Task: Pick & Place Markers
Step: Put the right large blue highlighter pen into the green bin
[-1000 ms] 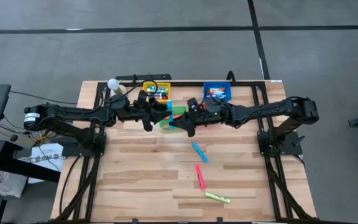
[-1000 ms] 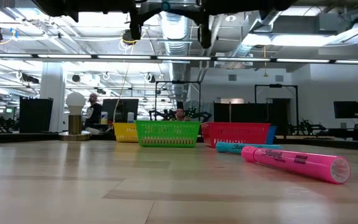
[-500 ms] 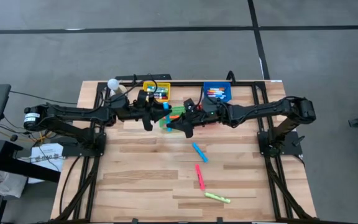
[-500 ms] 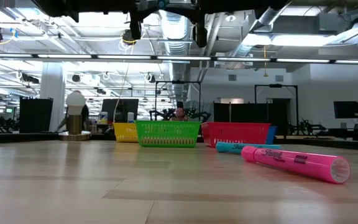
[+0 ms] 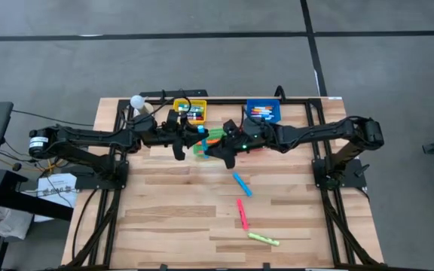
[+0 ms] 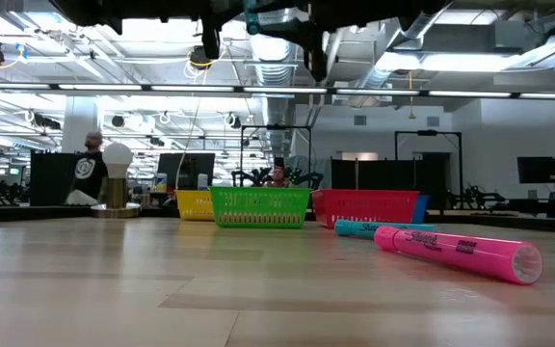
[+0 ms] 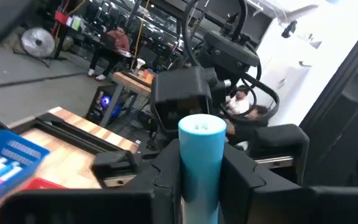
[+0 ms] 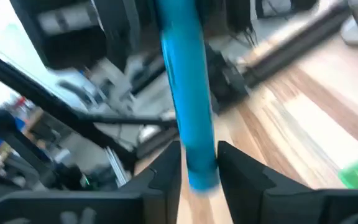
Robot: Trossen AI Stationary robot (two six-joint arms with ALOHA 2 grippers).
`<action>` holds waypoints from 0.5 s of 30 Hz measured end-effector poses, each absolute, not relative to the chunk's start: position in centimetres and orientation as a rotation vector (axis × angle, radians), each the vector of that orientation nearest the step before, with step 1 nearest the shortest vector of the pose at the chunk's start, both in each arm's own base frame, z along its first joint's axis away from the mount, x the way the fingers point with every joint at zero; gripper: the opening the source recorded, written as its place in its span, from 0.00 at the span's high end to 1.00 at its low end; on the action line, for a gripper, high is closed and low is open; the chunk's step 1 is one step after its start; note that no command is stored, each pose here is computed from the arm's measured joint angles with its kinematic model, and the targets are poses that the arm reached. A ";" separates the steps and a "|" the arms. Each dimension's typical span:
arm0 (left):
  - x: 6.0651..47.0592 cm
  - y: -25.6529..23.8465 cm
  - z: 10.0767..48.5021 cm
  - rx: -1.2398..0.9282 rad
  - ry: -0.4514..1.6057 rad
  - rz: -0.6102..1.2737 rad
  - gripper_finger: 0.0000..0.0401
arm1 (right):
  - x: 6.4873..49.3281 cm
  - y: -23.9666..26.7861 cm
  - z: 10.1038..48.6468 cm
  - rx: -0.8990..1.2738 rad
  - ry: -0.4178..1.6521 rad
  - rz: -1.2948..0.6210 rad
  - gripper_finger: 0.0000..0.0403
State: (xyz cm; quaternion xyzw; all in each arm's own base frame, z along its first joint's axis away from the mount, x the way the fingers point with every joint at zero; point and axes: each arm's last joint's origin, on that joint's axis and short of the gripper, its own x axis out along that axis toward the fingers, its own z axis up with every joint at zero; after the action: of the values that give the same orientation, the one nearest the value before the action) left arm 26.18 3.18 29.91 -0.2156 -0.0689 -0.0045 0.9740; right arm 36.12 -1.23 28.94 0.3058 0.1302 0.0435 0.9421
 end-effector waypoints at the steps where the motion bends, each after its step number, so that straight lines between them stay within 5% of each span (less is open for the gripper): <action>1: 26.2 3.2 29.9 -0.413 -0.138 -0.007 0.83 | 35.9 -1.3 28.8 0.617 0.293 0.080 0.76; 15: 26.4 4.9 29.8 -0.255 0.080 0.029 0.83 | 30.5 -1.6 26.5 0.528 0.861 -0.096 0.56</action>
State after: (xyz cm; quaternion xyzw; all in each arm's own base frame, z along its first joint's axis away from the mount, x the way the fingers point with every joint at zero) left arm 26.37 4.91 29.76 -0.1272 0.0397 0.0147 0.9910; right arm 30.53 -1.65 26.48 0.2529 0.4125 -0.0459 0.8739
